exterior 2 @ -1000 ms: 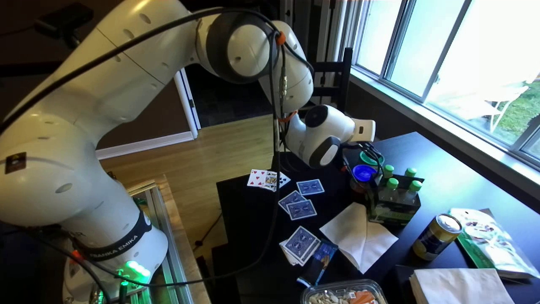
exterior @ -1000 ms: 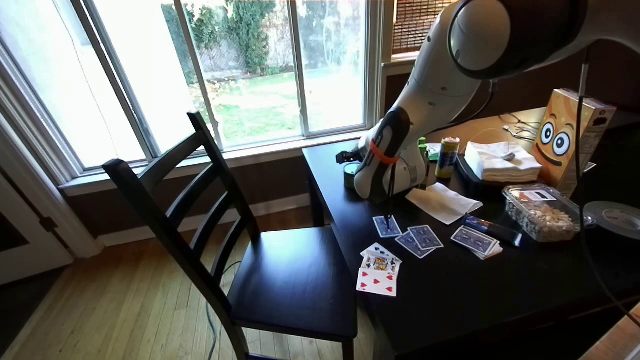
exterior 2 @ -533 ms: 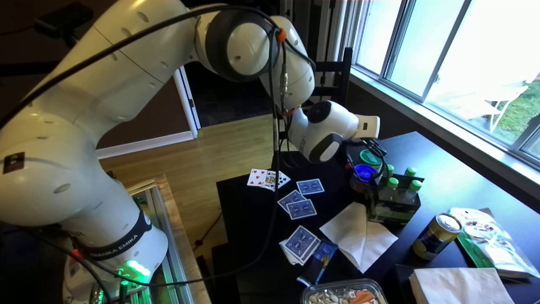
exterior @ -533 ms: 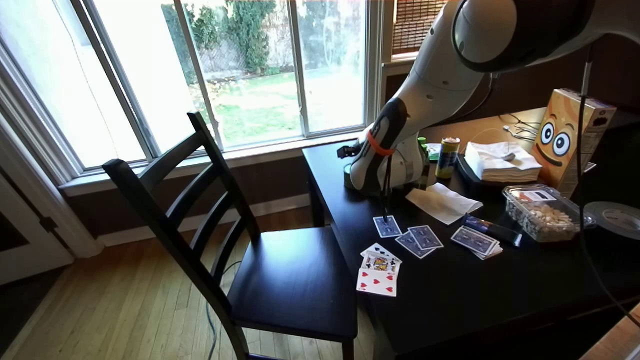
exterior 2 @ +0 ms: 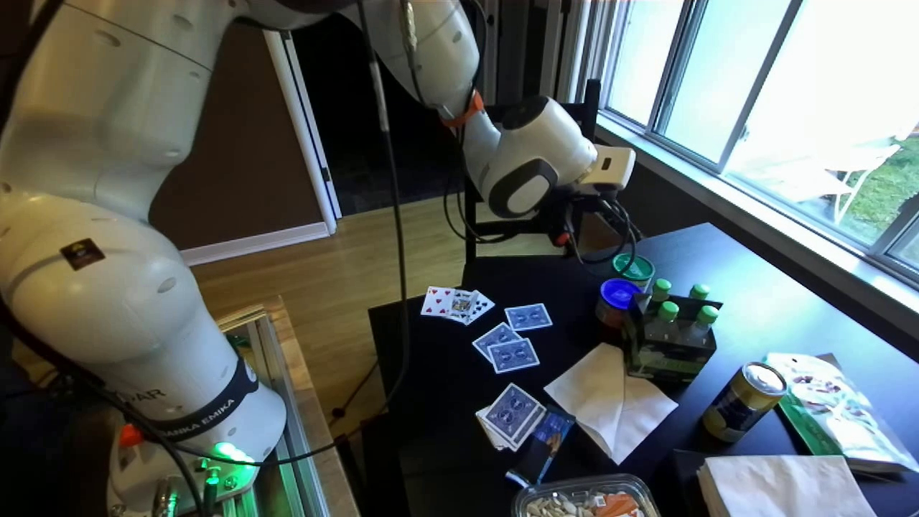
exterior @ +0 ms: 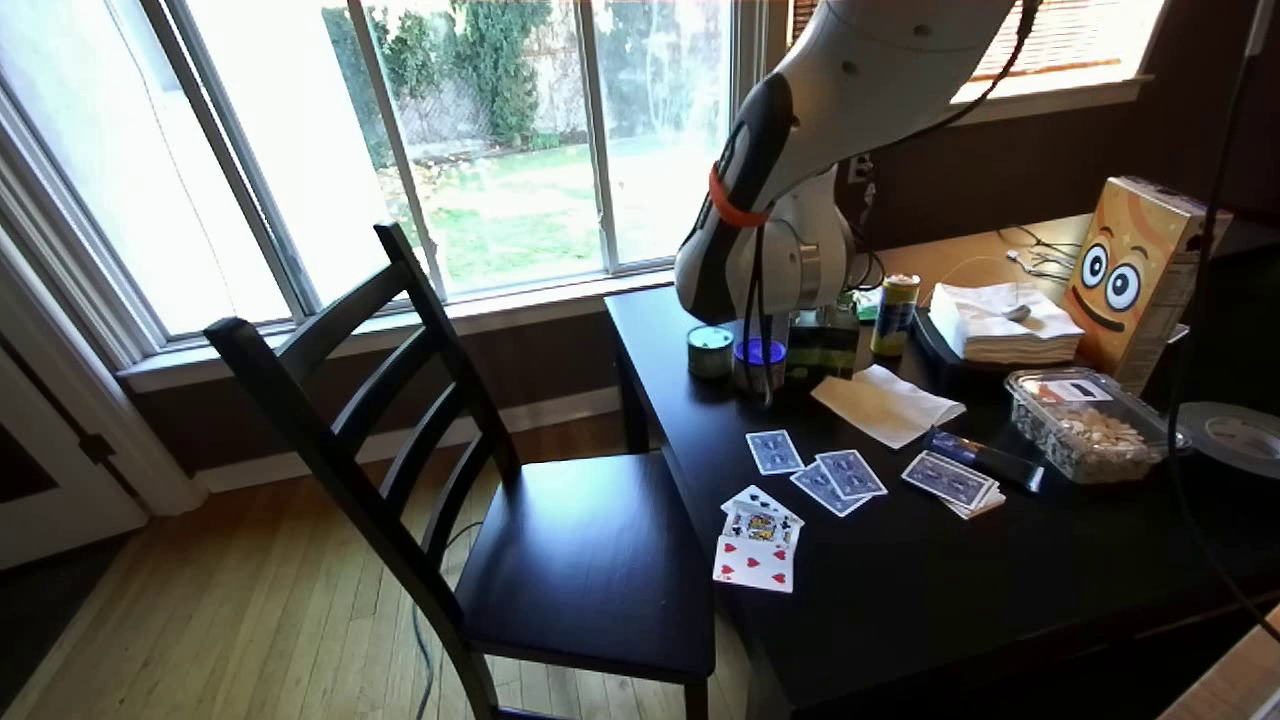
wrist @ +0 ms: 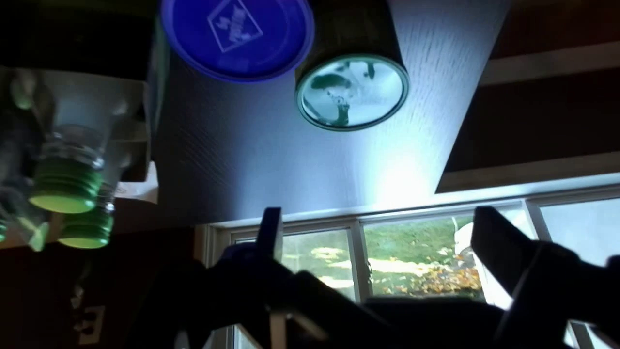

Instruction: Move the small container with a green lid off the other small container and place it on the table

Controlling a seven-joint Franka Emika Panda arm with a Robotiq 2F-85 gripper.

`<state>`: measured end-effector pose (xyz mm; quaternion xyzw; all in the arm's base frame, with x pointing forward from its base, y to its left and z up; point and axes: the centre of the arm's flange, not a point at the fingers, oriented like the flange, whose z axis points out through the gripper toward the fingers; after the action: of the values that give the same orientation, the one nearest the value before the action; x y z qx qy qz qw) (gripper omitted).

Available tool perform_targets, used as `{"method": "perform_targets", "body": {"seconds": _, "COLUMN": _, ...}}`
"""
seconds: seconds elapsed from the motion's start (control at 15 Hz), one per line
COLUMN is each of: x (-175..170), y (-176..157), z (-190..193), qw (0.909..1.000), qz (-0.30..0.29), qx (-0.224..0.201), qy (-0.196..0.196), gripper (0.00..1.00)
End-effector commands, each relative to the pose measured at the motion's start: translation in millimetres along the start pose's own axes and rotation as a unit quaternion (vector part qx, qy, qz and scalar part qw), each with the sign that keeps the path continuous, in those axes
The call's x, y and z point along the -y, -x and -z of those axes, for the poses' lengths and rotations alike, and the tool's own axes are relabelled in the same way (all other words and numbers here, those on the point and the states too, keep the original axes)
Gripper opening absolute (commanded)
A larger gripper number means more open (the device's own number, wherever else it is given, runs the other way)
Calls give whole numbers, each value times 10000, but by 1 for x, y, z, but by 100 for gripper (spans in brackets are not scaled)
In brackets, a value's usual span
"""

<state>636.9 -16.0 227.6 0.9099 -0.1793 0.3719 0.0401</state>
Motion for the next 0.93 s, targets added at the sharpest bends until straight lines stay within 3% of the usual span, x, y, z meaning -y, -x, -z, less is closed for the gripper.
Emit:
{"method": "perform_targets", "body": {"seconds": 0.0, "x": -1, "y": 1, "z": 77, "qw": 9950, "qz": 50, "qx": 904, "qy": 413, "gripper": 100}}
{"method": "perform_targets", "body": {"seconds": 0.2, "x": -17, "y": -4, "z": 107, "qw": 9830, "qz": 69, "qx": 1776, "qy": 453, "gripper": 100}}
{"method": "perform_targets", "body": {"seconds": 0.4, "x": -30, "y": -11, "z": 122, "qw": 9641, "qz": 1, "qx": 2626, "qy": 396, "gripper": 100}}
{"method": "perform_targets", "body": {"seconds": 0.53, "x": -41, "y": -19, "z": 126, "qw": 9530, "qz": -68, "qx": 2979, "qy": 543, "gripper": 100}}
{"method": "perform_targets", "body": {"seconds": 0.6, "x": -39, "y": -8, "z": 100, "qw": 9616, "qz": 48, "qx": 2690, "qy": 536, "gripper": 100}}
{"method": "perform_targets", "body": {"seconds": 0.87, "x": -41, "y": -10, "z": 99, "qw": 9614, "qz": 72, "qx": 2697, "qy": 530, "gripper": 100}}
